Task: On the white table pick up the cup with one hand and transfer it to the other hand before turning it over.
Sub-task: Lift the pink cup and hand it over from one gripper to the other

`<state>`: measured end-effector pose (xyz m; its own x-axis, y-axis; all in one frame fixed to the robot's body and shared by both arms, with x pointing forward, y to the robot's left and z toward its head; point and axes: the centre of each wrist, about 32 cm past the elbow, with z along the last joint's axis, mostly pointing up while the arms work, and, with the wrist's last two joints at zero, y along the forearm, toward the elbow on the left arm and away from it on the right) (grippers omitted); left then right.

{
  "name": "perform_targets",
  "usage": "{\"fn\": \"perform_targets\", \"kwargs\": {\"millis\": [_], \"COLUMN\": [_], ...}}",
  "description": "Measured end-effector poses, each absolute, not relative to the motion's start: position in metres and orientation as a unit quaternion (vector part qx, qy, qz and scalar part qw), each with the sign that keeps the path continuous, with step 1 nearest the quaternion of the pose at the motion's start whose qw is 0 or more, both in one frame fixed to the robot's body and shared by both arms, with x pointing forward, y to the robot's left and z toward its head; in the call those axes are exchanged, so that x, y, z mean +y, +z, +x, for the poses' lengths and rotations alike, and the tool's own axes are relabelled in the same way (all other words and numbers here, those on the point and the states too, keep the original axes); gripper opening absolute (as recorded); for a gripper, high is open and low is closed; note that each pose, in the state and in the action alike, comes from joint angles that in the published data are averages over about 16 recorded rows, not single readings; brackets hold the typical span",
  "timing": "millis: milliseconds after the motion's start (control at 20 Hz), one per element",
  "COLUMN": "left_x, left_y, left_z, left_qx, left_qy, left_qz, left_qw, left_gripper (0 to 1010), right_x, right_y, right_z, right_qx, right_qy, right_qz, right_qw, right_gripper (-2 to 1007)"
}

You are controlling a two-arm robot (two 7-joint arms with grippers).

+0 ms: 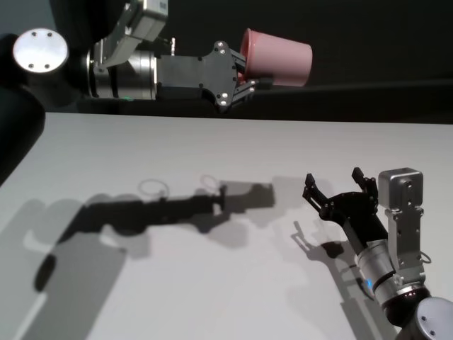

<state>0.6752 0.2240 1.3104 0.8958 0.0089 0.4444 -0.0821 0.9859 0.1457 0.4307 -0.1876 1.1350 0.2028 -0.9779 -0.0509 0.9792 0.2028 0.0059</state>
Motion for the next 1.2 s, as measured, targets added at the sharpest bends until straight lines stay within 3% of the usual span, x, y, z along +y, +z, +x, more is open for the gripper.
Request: {"fn": "perform_targets", "kwargs": {"millis": [1200], "left_x": [0.2267], "left_y": [1.3095], "left_z": [0.6742], "left_qx": [-0.225], "left_qy": [0.027], "left_qz": [0.08], "left_qw": [0.971], "left_gripper": [43], "right_x": [-0.1956], "right_y": [1.1373], "right_z": [0.4336], "right_qx": [0.015], "right_qy": [-0.628], "right_qz": [0.031], "right_qw": [0.778], "right_gripper": [1000]}}
